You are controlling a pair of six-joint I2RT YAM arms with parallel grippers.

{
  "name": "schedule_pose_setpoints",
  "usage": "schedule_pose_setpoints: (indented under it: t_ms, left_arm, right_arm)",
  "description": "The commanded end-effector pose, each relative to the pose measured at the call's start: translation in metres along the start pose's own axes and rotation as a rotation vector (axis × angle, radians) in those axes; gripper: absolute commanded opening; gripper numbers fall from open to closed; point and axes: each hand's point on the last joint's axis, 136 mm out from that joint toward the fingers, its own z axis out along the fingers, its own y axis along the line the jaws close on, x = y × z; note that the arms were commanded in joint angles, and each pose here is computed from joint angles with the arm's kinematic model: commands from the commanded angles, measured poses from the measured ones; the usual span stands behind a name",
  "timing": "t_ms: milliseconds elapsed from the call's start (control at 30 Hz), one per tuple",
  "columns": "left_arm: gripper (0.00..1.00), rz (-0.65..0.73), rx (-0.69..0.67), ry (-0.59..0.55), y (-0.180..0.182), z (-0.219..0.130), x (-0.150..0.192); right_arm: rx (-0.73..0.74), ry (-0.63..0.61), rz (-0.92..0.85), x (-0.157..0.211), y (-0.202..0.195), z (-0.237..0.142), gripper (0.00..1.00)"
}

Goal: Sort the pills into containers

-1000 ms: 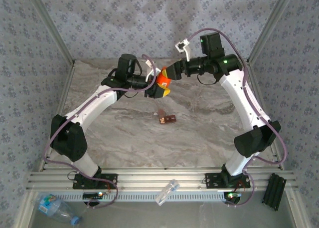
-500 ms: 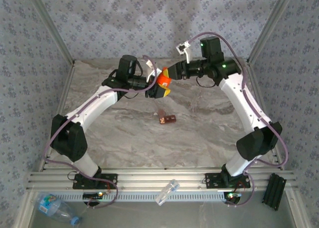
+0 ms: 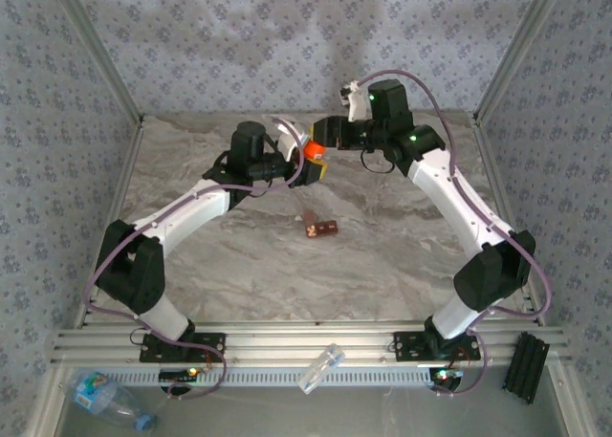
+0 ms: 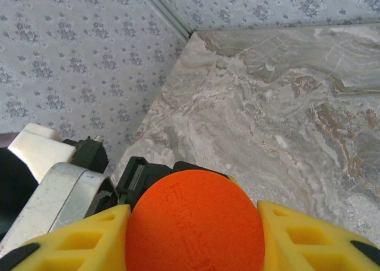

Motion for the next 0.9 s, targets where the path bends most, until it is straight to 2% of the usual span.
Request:
schedule_pose_setpoints:
  t_ms: [0, 67, 133, 233, 367, 600, 867]
  left_arm:
    - [0.0, 0.136, 0.014, -0.148, -0.026, -0.008, -0.051]
    - [0.0, 0.132, 0.018, -0.145, -0.023, -0.009, -0.051]
    - [0.0, 0.13, 0.032, -0.14, -0.023, -0.011, -0.052]
    - [0.0, 0.139, 0.078, -0.135, -0.028, -0.015, -0.054]
    - [0.0, 0.155, 0.184, -0.127, -0.042, -0.021, -0.055]
    - [0.0, 0.142, 0.355, -0.047, -0.067, -0.028, -0.051]
    - [0.0, 0.129, 0.412, -0.005, -0.075, -0.03, -0.046]
  right_arm:
    - [-0.048, -0.023, 0.053, -0.004, 0.009, -0.009, 0.65]
    - [-0.109, -0.089, 0.022, -0.018, 0.012, -0.03, 0.76]
    - [-0.192, -0.141, -0.011, -0.027, 0.021, -0.051, 0.83]
    - [-0.232, -0.157, -0.071, -0.028, 0.027, -0.076, 0.86]
    - [-0.246, -0.139, -0.116, -0.025, 0.029, -0.091, 0.87]
    - [-0.212, -0.034, -0.224, -0.012, 0.026, -0.093, 0.83]
    - [-0.236, 0.027, -0.234, -0.007, 0.031, -0.082, 0.79]
